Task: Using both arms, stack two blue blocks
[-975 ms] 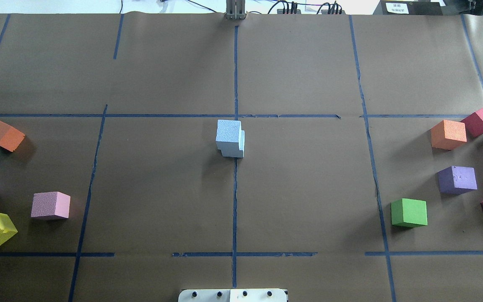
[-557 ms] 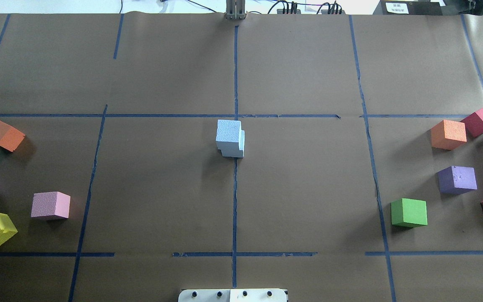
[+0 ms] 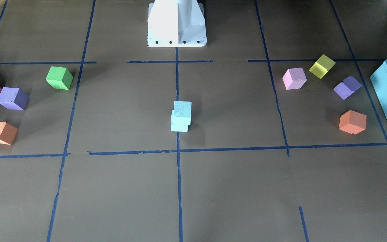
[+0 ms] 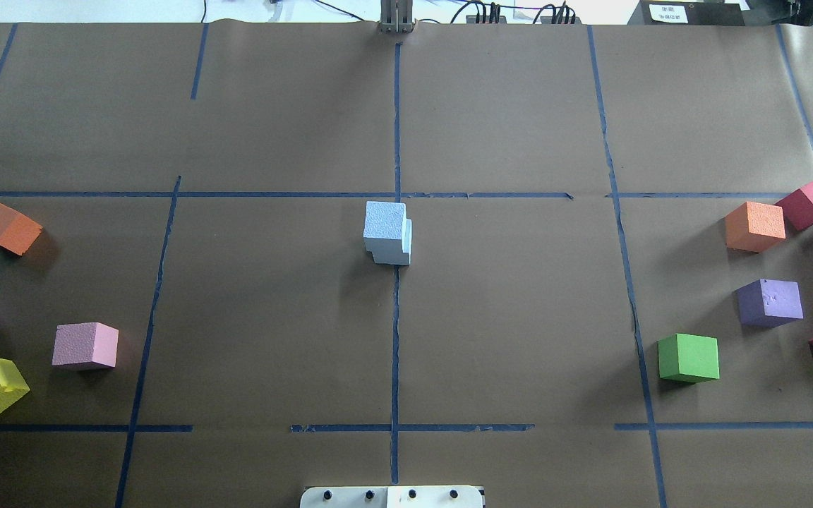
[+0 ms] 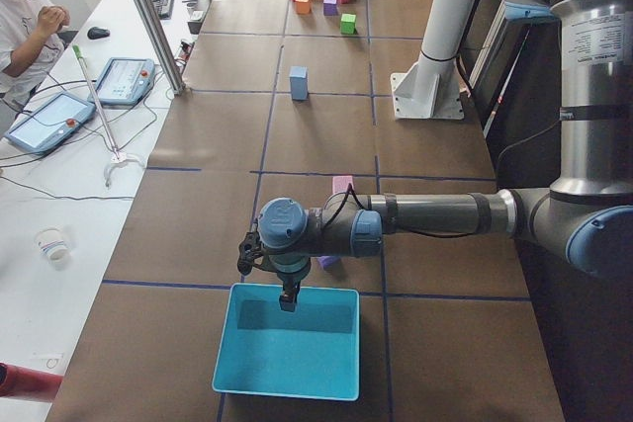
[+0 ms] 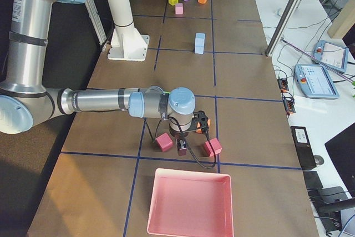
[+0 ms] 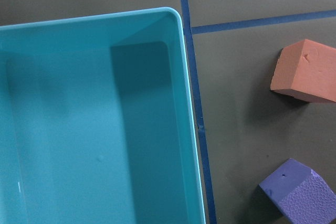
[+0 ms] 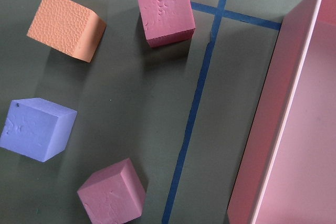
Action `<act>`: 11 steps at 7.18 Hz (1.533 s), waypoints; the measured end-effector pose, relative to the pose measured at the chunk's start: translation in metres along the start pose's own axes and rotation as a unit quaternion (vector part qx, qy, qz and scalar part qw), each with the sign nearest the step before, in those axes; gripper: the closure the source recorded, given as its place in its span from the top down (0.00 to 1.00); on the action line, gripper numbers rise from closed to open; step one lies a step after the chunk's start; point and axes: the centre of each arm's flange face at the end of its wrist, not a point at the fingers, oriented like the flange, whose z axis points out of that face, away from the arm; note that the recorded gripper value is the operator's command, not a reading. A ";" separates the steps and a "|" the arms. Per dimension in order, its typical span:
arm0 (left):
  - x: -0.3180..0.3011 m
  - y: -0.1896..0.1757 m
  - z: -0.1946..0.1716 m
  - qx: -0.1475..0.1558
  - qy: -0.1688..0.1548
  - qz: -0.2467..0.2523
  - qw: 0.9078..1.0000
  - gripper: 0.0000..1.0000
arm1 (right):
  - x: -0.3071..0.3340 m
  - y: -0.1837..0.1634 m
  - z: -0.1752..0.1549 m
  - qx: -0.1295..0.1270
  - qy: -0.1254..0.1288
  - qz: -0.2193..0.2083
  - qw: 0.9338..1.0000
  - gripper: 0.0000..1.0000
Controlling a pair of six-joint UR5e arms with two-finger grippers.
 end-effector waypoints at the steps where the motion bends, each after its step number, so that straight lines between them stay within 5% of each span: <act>1: -0.002 0.001 0.002 -0.002 0.001 -0.002 1.000 1.00 | 0.000 0.000 0.001 -0.001 0.000 0.000 1.000 1.00; 11: 0.005 -0.002 -0.003 0.003 0.000 0.005 1.000 1.00 | -0.002 -0.002 0.001 0.004 0.001 -0.006 1.000 1.00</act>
